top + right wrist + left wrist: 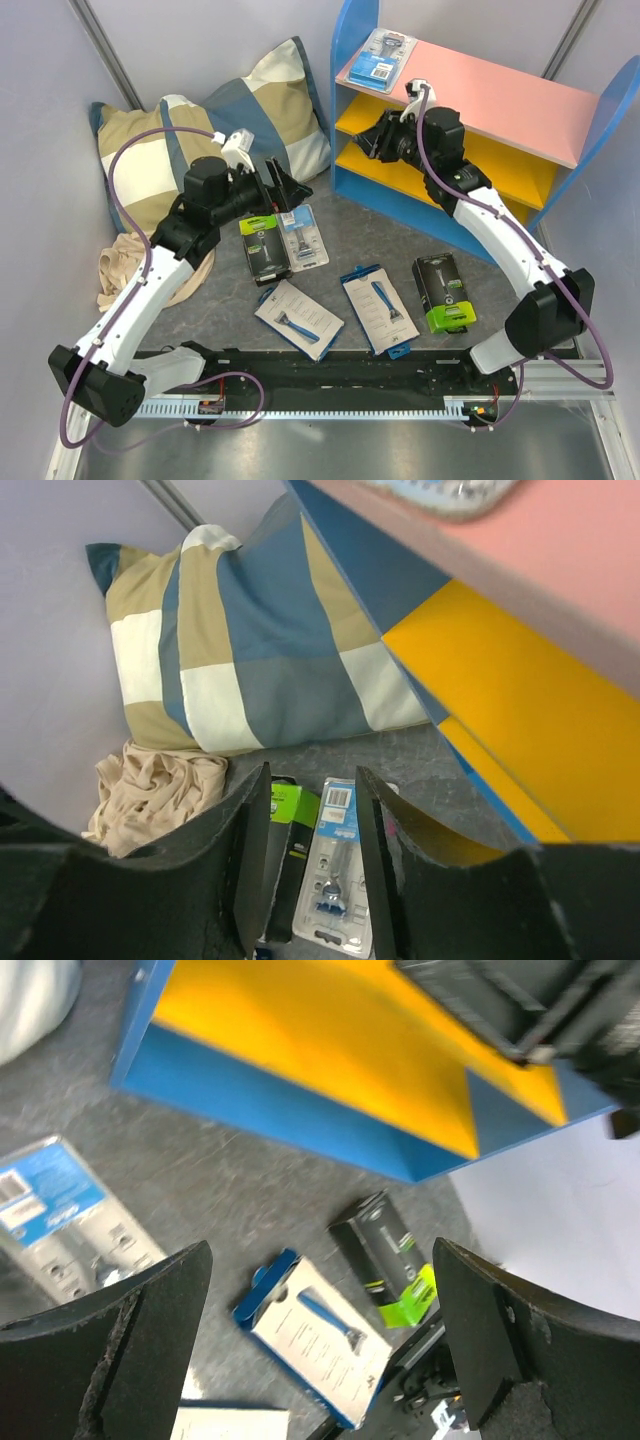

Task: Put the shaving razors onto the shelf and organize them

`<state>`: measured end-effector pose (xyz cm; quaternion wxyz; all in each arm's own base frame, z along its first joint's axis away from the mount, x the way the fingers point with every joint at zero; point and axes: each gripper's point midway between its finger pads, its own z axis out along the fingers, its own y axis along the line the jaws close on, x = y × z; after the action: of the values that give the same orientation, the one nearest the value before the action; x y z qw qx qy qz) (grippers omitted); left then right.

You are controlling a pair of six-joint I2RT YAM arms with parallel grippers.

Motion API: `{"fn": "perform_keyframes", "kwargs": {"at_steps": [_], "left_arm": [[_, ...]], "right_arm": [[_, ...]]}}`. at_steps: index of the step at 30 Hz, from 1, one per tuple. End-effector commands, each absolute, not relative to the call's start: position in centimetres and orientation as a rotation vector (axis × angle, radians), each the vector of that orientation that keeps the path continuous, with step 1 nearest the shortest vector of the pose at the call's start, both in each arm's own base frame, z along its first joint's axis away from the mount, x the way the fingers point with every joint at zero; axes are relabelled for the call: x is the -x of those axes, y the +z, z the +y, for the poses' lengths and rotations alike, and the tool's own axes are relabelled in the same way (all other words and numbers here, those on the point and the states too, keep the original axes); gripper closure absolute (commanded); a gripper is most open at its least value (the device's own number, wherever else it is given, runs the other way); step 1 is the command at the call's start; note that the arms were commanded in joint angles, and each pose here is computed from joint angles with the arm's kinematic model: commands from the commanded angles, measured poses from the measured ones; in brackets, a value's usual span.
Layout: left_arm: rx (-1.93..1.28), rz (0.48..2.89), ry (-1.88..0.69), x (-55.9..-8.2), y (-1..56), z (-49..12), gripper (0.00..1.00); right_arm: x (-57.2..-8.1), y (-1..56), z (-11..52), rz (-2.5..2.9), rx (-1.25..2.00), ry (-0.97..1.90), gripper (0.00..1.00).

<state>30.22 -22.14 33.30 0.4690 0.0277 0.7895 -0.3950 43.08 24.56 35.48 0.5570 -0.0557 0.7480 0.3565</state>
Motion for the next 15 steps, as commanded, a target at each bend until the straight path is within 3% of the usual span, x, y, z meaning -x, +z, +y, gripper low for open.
{"fn": "perform_keyframes", "kwargs": {"at_steps": [1,5,15], "left_arm": [[-0.050,1.958,-0.851,-30.7,31.1,-20.5,0.01],[-0.020,2.031,-0.811,-30.9,27.9,-20.2,0.01],[0.063,2.171,-0.685,-33.4,22.2,-19.8,0.08]], "right_arm": [[-40.6,37.3,25.0,1.701,0.174,0.915,0.52],[-39.3,34.5,25.4,1.758,0.180,0.922,0.47],[-36.1,27.8,26.5,1.861,0.195,0.921,0.17]]}}
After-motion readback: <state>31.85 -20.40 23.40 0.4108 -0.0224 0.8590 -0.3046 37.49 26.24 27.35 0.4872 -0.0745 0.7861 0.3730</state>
